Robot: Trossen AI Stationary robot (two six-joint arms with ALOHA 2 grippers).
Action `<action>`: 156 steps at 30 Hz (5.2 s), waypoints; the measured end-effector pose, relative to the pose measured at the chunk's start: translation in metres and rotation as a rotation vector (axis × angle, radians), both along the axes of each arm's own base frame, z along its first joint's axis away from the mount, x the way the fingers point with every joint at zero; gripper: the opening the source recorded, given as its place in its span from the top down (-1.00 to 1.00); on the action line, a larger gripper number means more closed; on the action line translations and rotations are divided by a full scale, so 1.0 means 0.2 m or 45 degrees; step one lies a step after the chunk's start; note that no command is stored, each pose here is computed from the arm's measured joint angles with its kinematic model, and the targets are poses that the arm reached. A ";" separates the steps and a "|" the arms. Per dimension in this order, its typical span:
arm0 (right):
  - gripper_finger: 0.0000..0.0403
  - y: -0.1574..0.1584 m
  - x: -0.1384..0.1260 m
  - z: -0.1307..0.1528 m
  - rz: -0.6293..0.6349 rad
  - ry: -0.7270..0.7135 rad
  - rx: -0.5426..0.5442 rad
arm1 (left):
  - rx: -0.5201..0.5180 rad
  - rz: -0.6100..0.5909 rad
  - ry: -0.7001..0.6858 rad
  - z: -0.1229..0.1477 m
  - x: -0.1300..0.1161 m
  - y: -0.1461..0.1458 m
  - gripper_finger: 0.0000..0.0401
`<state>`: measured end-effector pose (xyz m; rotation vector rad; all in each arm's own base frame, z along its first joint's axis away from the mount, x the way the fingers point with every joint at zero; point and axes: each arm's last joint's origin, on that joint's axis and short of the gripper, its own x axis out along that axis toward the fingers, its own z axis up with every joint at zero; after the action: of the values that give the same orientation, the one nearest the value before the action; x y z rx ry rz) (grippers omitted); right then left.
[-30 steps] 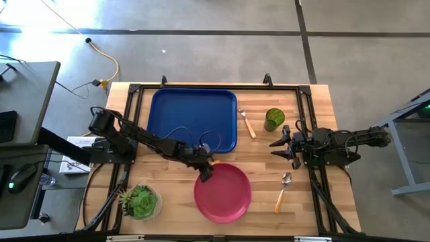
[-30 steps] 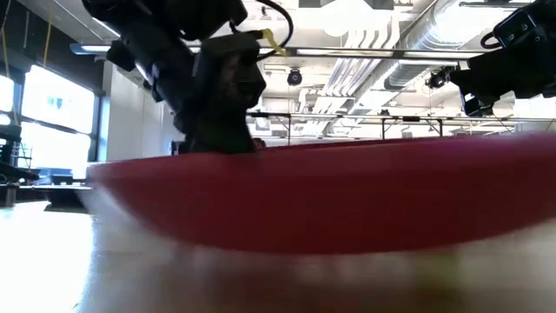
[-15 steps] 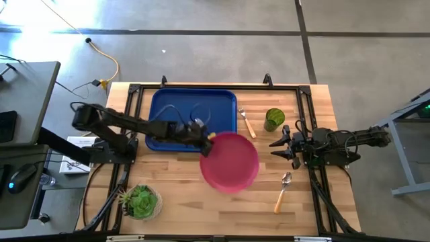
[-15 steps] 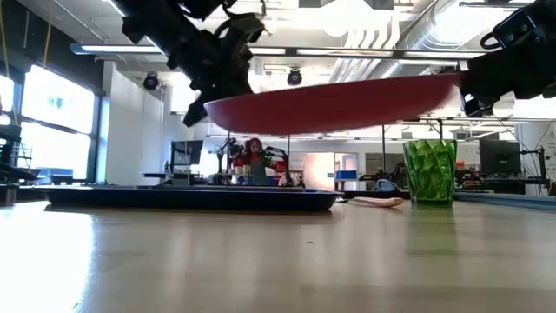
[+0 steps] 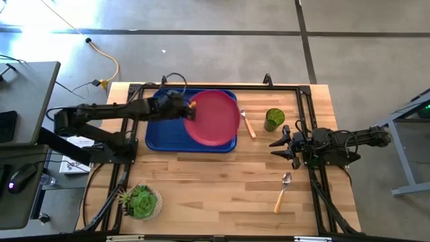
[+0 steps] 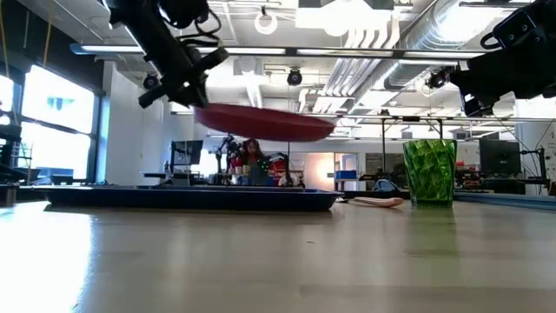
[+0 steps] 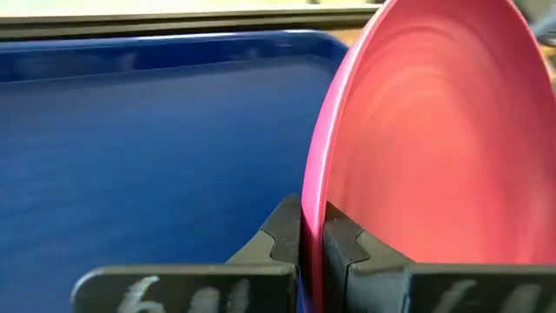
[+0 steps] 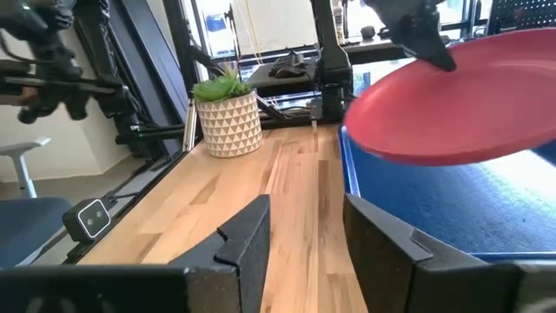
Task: Pick and place plate/cup/fork/spoon on tray
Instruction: Put the pink plate on the blue serving tray, then put the green glass to the right side of the pink plate on the blue serving tray
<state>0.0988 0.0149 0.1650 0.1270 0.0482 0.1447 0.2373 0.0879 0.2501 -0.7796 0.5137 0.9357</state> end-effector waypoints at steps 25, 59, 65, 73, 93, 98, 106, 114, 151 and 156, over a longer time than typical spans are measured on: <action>0.32 0.00 0.00 0.00 0.000 0.000 0.000 | -0.323 0.250 0.256 -0.33 -0.26 0.14 0.99; 0.32 0.00 0.00 0.00 0.000 0.000 0.000 | -0.347 0.254 0.313 -0.43 -0.33 0.14 0.70; 0.32 0.00 0.00 0.00 0.000 0.000 0.000 | -0.344 0.257 0.311 -0.43 -0.33 0.14 0.65; 0.32 0.00 0.00 0.00 0.000 -0.001 0.001 | -0.313 0.236 0.280 -0.38 -0.30 0.16 0.65; 0.32 -0.02 0.00 0.04 -0.176 -0.082 0.461 | -0.141 -0.086 0.084 0.11 -0.12 0.23 0.65; 0.32 -0.03 -0.01 0.10 -0.248 -0.239 0.560 | -0.071 -0.226 -0.001 0.26 -0.05 0.17 0.65; 0.32 -0.07 -0.05 0.23 -0.442 -0.635 0.551 | 0.019 -0.443 -0.048 0.37 0.04 0.00 0.65; 0.32 -0.09 -0.14 0.54 -0.648 -0.574 0.281 | 0.047 -0.581 -0.027 0.37 0.08 -0.13 0.65; 0.31 -0.25 0.39 0.57 -1.155 1.139 0.582 | 0.251 -0.816 0.103 0.37 0.08 -0.14 0.65; 0.31 -0.31 0.41 0.55 -1.152 1.171 0.678 | 0.287 -0.853 0.126 0.37 0.08 -0.14 0.65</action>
<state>0.1814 -0.0480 0.2746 0.7234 0.8589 -0.8258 0.2537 0.0594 0.3241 -0.3154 0.6855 0.3958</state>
